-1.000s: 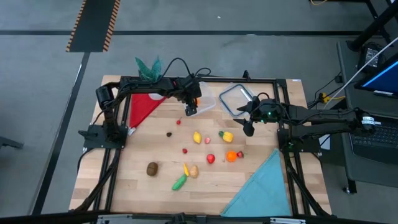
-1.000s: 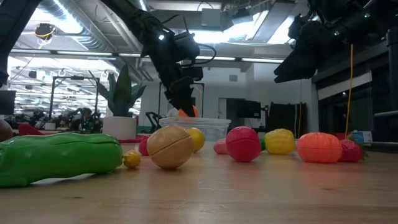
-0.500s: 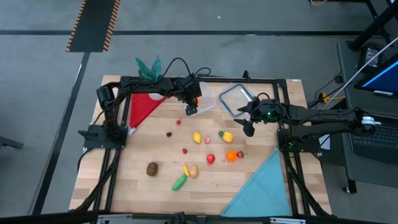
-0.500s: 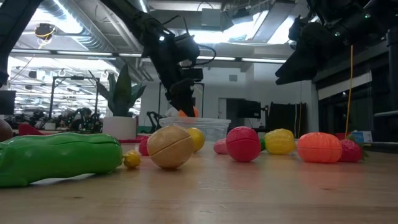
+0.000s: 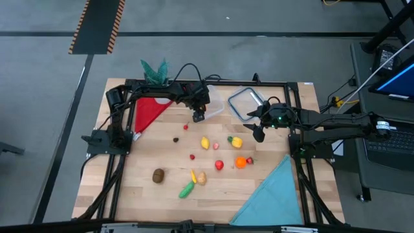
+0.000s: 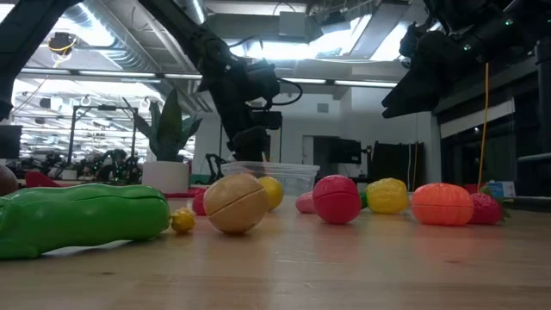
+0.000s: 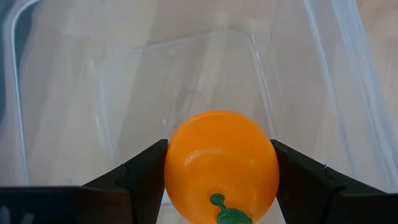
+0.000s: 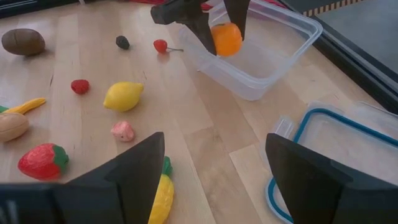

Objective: Pick and placing Produce into tupperware
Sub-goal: Put the orange into the transparent container

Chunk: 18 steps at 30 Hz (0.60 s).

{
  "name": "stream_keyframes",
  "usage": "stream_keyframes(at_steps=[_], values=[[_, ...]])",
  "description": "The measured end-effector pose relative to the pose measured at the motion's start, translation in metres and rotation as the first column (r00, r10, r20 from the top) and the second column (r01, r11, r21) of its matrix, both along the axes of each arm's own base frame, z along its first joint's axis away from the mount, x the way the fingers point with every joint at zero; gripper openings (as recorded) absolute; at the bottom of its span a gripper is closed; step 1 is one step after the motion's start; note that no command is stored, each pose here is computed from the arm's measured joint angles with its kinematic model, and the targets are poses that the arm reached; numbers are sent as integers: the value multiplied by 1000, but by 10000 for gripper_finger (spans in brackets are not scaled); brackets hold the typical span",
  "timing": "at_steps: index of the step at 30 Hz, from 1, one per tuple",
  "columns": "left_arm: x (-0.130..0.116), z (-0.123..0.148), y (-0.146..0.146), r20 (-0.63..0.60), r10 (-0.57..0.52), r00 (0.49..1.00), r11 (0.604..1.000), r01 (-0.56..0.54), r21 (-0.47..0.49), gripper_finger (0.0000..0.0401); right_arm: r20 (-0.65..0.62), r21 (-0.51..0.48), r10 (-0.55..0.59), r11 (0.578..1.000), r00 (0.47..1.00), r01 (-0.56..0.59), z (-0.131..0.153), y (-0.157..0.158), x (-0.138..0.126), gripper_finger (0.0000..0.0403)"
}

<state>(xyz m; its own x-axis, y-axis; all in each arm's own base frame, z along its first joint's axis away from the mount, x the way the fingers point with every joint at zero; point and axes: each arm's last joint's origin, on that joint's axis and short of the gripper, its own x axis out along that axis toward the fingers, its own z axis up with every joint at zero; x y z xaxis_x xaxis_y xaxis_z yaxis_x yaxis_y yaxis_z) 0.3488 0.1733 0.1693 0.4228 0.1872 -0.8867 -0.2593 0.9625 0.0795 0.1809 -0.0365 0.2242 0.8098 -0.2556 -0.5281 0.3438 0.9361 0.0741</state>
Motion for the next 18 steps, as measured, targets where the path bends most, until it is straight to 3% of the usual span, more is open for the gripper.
stream_keyframes(at_steps=[7,18], values=[[1,0,-2,-1,-6,1000,1000,6,2,271,0,0,0,1000,1000,0,0,0,0,282],[-2,7,-3,-10,-2,1000,1000,2,26,274,-1,0,0,1000,1000,0,0,0,0,282]])
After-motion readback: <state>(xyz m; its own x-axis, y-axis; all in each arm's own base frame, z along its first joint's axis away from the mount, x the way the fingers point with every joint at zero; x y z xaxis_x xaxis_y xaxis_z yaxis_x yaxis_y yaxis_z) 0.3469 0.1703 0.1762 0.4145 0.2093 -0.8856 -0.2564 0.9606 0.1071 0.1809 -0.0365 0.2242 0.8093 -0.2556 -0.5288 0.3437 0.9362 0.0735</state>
